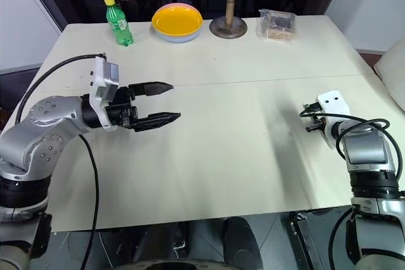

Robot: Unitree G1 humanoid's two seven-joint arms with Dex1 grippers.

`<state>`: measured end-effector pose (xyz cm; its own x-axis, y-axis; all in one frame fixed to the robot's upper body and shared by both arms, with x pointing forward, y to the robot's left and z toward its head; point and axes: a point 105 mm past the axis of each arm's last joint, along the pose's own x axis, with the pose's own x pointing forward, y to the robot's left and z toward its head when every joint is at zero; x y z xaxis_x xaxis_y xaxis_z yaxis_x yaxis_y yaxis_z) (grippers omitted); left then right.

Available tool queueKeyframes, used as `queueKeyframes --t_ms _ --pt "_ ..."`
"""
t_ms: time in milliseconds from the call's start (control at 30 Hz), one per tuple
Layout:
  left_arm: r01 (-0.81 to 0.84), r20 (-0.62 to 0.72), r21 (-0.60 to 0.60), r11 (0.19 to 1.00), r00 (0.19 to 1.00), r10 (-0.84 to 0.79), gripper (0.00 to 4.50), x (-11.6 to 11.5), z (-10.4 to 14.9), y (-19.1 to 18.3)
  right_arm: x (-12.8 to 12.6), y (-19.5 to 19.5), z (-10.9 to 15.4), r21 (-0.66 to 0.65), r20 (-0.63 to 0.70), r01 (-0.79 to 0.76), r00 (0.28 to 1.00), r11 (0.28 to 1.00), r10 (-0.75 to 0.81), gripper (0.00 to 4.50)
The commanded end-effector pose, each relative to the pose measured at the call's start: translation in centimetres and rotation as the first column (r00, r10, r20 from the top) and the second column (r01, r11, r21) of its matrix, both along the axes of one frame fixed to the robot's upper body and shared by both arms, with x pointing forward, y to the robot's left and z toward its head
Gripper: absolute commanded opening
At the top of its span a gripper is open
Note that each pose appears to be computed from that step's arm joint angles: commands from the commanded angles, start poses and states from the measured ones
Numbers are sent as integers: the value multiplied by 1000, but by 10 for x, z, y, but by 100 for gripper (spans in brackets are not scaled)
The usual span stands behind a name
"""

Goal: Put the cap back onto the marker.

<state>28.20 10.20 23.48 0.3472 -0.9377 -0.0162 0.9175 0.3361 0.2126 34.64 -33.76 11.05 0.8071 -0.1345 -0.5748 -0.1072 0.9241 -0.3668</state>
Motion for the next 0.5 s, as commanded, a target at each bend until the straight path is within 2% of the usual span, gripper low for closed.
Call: queueKeyframes --t_ms 33,500 --pt "-17 68 -39 999 997 20 385 -3 17 3 -2 -11 1 -14 6 24 1000 1000 -24 0" --pt "-17 85 -75 997 996 24 385 -3 25 2 -2 -12 -3 2 -2 30 1000 1000 -30 0"
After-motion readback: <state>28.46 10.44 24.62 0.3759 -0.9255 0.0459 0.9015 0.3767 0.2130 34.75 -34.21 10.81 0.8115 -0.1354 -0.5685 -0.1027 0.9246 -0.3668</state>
